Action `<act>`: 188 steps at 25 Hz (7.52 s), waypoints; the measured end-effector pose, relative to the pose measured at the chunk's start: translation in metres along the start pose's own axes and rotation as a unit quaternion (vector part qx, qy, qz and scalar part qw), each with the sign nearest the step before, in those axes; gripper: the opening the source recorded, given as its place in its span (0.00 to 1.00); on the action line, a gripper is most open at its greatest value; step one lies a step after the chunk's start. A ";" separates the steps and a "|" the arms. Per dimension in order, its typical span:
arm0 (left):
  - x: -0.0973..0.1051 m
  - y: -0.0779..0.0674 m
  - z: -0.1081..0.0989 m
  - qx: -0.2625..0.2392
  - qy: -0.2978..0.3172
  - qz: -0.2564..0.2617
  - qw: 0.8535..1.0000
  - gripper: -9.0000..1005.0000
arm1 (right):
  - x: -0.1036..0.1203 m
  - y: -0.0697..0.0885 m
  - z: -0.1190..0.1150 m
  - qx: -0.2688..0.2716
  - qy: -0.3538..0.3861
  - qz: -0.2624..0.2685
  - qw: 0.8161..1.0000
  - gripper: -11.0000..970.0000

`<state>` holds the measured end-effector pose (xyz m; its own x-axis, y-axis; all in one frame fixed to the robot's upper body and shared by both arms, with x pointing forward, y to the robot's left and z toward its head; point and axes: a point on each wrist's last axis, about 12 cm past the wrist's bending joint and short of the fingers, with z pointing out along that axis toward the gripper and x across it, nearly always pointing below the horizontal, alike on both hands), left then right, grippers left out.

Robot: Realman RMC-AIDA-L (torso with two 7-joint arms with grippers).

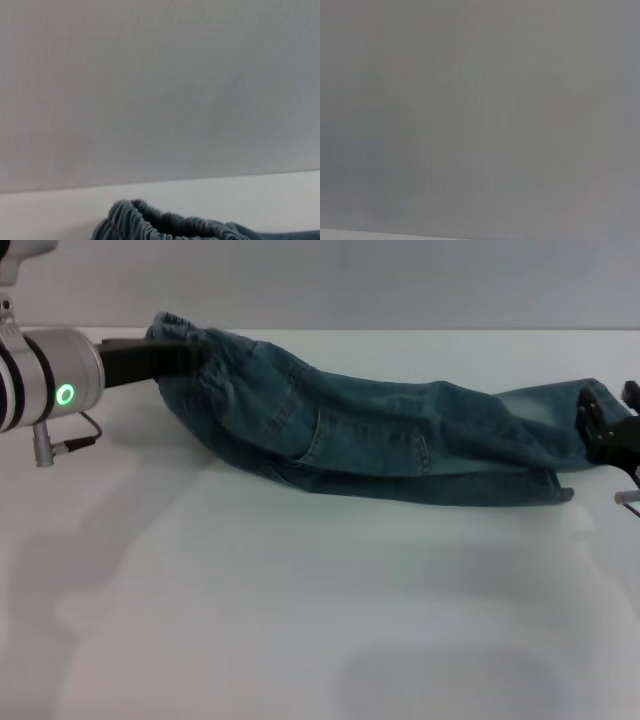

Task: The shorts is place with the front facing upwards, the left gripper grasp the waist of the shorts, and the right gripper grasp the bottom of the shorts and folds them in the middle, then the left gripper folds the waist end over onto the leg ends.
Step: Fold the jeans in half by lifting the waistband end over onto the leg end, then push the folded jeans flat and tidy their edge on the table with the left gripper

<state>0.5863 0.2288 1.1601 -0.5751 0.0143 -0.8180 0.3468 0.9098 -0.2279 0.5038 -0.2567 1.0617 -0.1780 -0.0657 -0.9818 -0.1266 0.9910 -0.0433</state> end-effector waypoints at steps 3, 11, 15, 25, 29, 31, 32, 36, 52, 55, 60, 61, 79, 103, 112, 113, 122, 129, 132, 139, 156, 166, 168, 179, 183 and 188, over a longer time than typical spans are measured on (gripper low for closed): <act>-0.005 -0.004 -0.004 0.005 -0.007 0.006 1.000 0.11 | 0.004 0.001 0.011 -0.005 0.011 0.002 1.000 0.57; -0.023 -0.028 -0.016 0.033 -0.030 0.030 0.999 0.11 | 0.011 0.010 0.040 -0.024 0.035 0.002 0.999 0.24; -0.028 -0.038 -0.020 0.044 -0.034 0.035 0.998 0.11 | 0.008 0.015 0.050 -0.035 0.037 -0.007 0.999 0.10; -0.037 -0.059 -0.031 0.068 -0.053 0.058 0.995 0.11 | 0.005 0.033 0.071 -0.068 0.054 -0.001 0.996 0.01; -0.039 -0.062 -0.033 0.071 -0.056 0.061 0.994 0.11 | 0.003 0.034 0.077 -0.072 0.052 -0.008 0.996 0.01; -0.042 -0.072 -0.039 0.083 -0.063 0.072 0.992 0.11 | 0.001 0.035 0.078 -0.073 0.049 -0.008 0.996 0.01; -0.042 -0.073 -0.039 0.084 -0.064 0.073 0.992 0.11 | -0.001 0.036 0.079 -0.074 0.046 -0.007 0.996 0.01; -0.041 -0.076 -0.041 0.087 -0.063 0.077 0.991 0.11 | -0.005 0.039 0.080 -0.079 0.041 -0.008 0.996 0.01; -0.047 -0.101 -0.047 0.120 -0.076 0.104 0.984 0.11 | -0.013 0.097 0.102 -0.179 0.064 0.004 0.982 0.01; -0.049 -0.107 -0.049 0.132 -0.083 0.108 0.982 0.11 | -0.016 0.104 0.105 -0.191 0.065 0.001 0.979 0.01; -0.051 -0.118 -0.049 0.150 -0.086 0.116 0.978 0.11 | -0.023 0.118 0.108 -0.214 0.060 -0.004 0.975 0.01; -0.051 -0.120 -0.049 0.153 -0.085 0.118 0.977 0.11 | -0.024 0.120 0.109 -0.218 0.059 -0.006 0.974 0.01; -0.046 -0.109 -0.043 0.138 -0.076 0.107 0.982 0.11 | 0.007 0.039 0.076 -0.091 0.053 0.058 0.993 0.01; -0.062 -0.128 -0.043 0.166 -0.103 0.127 0.972 0.11 | -0.018 0.133 0.100 -0.257 0.070 0.020 0.964 0.01; -0.059 -0.128 -0.039 0.166 -0.099 0.125 0.973 0.11 | -0.005 0.113 0.099 -0.224 0.085 0.034 0.970 0.01; -0.058 -0.127 -0.039 0.165 -0.098 0.124 0.974 0.11 | -0.001 0.102 0.097 -0.206 0.087 0.043 0.974 0.01; -0.049 -0.124 -0.027 0.160 -0.090 0.115 0.976 0.11 | 0.015 0.013 0.067 -0.058 0.048 0.073 0.995 0.01; -0.040 -0.137 -0.015 0.178 -0.095 0.111 0.973 0.11 | 0.019 0.006 0.043 -0.045 0.037 0.053 0.997 0.01; -0.026 -0.156 0.005 0.207 -0.093 0.105 0.968 0.11 | 0.022 0.008 0.036 -0.047 0.039 0.050 0.997 0.01; -0.003 -0.173 0.036 0.208 -0.099 0.139 0.963 0.12 | 0.028 0.000 0.004 -0.027 0.031 0.058 0.997 0.01; 0.003 -0.171 0.041 0.194 -0.131 0.133 0.963 0.58 | 0.029 -0.025 -0.016 0.022 0.011 0.060 0.998 0.01; 0.012 -0.139 0.038 0.146 -0.149 0.089 0.974 0.83 | 0.023 -0.034 -0.023 0.034 -0.063 0.027 0.997 0.01; 0.016 -0.131 0.038 0.133 -0.153 0.085 0.976 0.84 | 0.024 -0.036 -0.025 0.038 -0.081 0.023 0.996 0.01; 0.059 -0.094 0.030 0.063 -0.152 0.066 0.984 0.86 | 0.028 -0.043 -0.032 0.062 -0.111 0.053 0.990 0.07; 0.086 -0.099 0.023 0.058 -0.148 0.068 0.985 0.85 | 0.034 -0.045 -0.038 0.067 -0.108 0.058 0.990 0.21; 0.102 -0.108 0.017 0.068 -0.140 0.067 0.986 0.82 | 0.037 -0.045 -0.040 0.067 -0.104 0.058 0.991 0.52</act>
<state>0.5023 0.1246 1.0922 -0.2969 -0.0012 -0.9549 0.5134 0.8430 -0.1606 0.4642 -0.3084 1.0343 0.0226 0.0620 -0.9978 0.0155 0.9979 0.0623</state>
